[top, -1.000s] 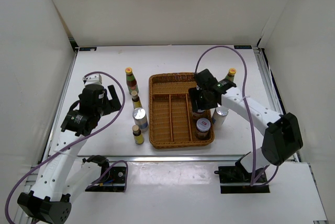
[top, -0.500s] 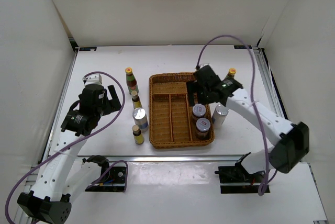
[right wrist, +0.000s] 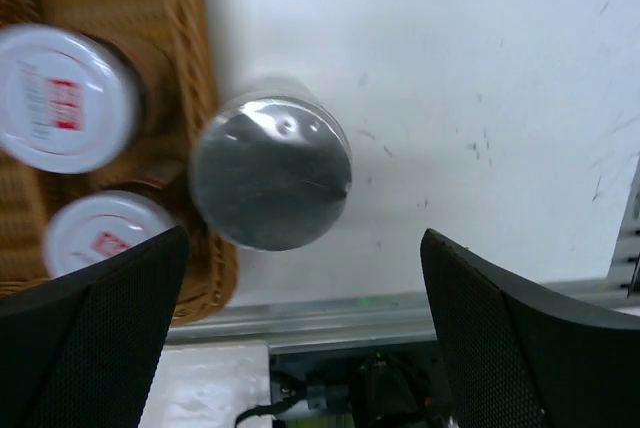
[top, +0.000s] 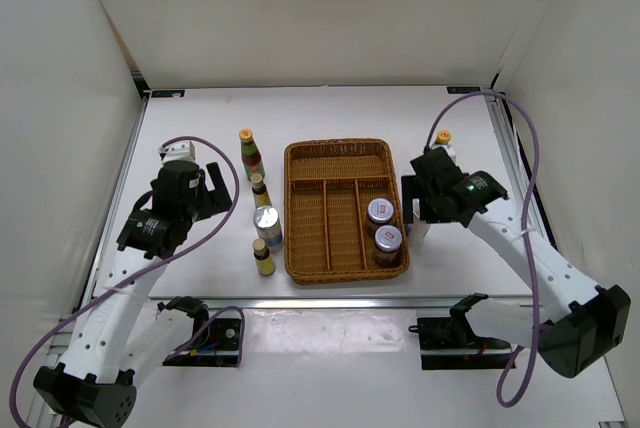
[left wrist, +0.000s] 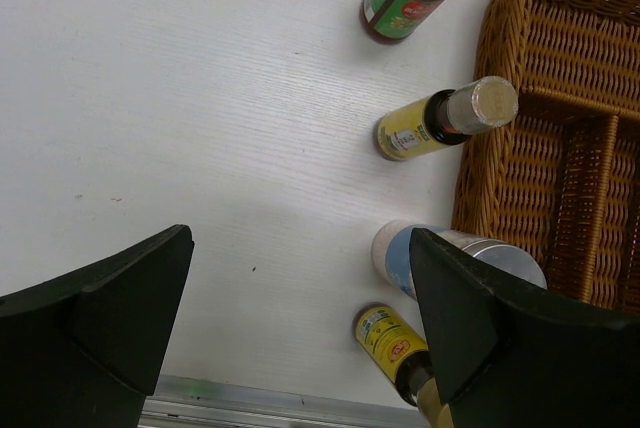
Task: Organize the condiment bottles
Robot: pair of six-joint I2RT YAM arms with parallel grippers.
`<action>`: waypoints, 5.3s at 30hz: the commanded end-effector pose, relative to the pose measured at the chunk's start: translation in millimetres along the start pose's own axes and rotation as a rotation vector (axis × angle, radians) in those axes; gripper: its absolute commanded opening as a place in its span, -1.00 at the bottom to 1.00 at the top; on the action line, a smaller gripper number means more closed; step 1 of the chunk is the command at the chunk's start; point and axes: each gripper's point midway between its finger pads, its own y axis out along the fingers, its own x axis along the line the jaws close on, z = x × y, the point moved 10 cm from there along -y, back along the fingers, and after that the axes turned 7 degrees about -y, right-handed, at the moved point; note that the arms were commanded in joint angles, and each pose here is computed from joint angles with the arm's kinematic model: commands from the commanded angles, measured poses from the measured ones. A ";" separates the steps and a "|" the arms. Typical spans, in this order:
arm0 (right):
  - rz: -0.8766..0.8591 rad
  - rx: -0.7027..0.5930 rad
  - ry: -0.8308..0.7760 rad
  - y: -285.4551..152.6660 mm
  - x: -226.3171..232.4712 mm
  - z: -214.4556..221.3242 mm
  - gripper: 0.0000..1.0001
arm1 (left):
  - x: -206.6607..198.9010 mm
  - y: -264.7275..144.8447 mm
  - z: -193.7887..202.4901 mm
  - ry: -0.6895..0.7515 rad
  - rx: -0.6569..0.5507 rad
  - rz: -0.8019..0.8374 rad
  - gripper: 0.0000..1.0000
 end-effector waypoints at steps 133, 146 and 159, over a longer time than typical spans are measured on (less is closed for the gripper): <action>-0.035 -0.467 0.015 -115.7 -27.8 -6.8 1.00 | -188.2 -69.7 -16.5 0.323 0.203 0.648 -0.56; -0.013 -0.461 0.030 -123.7 -41.9 7.3 1.00 | -239.2 -46.8 58.9 0.429 0.216 0.635 -0.59; -0.064 -0.428 0.066 -123.8 -47.0 27.9 1.00 | -247.6 -8.4 111.5 0.482 0.264 0.522 -0.47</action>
